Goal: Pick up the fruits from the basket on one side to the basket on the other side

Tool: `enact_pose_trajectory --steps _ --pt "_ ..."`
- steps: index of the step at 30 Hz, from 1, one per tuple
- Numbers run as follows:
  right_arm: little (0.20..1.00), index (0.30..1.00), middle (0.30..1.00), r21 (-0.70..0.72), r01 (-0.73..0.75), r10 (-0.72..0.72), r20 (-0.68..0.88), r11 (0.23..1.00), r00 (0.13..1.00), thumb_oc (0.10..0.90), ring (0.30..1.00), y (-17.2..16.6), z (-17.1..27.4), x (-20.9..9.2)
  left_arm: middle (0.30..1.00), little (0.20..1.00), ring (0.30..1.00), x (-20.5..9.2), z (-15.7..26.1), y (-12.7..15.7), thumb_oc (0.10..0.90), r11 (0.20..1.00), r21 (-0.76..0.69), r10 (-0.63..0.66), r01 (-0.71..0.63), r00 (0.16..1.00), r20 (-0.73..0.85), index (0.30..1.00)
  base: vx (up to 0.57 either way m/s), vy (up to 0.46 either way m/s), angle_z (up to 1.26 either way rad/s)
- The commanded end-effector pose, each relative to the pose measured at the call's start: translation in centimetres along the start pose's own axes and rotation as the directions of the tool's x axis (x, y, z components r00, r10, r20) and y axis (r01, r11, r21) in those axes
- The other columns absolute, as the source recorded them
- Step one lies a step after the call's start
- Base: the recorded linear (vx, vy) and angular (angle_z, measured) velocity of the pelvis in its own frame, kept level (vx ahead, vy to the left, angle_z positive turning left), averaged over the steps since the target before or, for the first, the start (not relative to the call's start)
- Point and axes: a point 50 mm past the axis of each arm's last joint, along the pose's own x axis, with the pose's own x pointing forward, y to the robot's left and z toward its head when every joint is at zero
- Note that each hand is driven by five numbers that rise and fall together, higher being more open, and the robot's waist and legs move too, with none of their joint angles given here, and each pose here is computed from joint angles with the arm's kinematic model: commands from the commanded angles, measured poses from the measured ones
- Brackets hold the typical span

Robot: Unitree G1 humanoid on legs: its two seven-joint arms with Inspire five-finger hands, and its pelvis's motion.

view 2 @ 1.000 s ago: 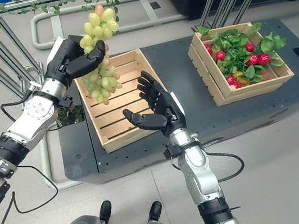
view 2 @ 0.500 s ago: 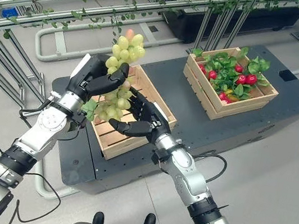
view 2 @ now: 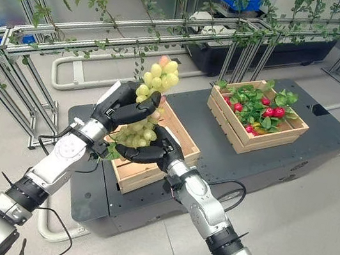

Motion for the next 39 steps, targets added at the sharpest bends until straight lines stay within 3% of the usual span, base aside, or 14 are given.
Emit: enact_pose_trajectory --steps 1,7,8,9,10,28,30,39 --pt "0.9 0.9 0.9 0.082 -0.073 0.045 0.299 0.994 0.953 0.8 0.9 2.3 4.8 1.9 0.3 0.3 0.3 1.5 2.8 -1.7 0.4 0.997 -0.061 -0.044 0.054 0.986 0.16 0.3 0.0 0.0 0.0" --pt "0.9 0.9 0.9 0.094 -0.054 0.018 0.348 0.994 0.937 0.8 0.9 2.2 5.7 1.8 0.3 0.3 0.3 1.1 1.5 -1.8 0.4 0.995 -0.094 -0.028 0.038 0.994 0.108 0.3 0.0 0.0 0.0" --pt "0.599 0.599 0.599 0.1 -0.05 0.011 0.356 0.994 0.934 0.599 0.599 2.1 5.8 1.8 0.3 0.3 0.3 1.0 1.3 -1.8 0.4 0.994 -0.101 -0.024 0.035 0.994 0.104 0.3 0.0 0.0 0.0" --pt "0.599 0.599 0.599 0.1 -0.05 0.011 0.356 0.994 0.934 0.599 0.599 2.1 5.8 1.8 0.3 0.3 0.3 1.0 1.3 -1.8 0.4 0.994 -0.101 -0.024 0.035 0.994 0.104 0.3 0.0 0.0 0.0" --pt "0.3 0.3 0.3 0.114 -0.037 -0.007 0.368 0.993 0.93 0.4 0.3 1.9 5.8 1.6 0.3 0.3 0.3 0.8 1.0 -1.8 0.4 0.993 -0.112 -0.02 0.03 0.995 0.097 0.3 0.0 0.0 0.0" --pt "0.3 0.3 0.3 0.157 -0.019 -0.056 0.46 0.987 0.886 0.4 0.3 1.4 6.9 1.1 0.3 0.3 0.3 0.3 0.0 -1.6 0.4 0.992 -0.123 0.04 -0.034 0.998 0.051 0.3 0.0 0.0 0.0" --pt "0.3 0.3 0.3 0.16 -0.012 -0.063 0.458 0.987 0.887 0.4 0.3 1.3 6.9 1.1 0.9 0.9 0.9 0.3 -0.2 -1.3 0.8 0.99 -0.129 0.061 -0.057 0.998 0.034 0.9 0.0 0.0 0.0" --pt "0.3 0.3 0.3 0.129 0.1 -0.147 0.434 0.987 0.889 0.4 0.3 -0.5 6.0 0.0 0.9 0.9 0.9 -0.5 -1.0 -0.3 0.8 0.984 -0.13 0.126 -0.124 0.992 0.002 0.9 -0.01 0.003 -0.02"
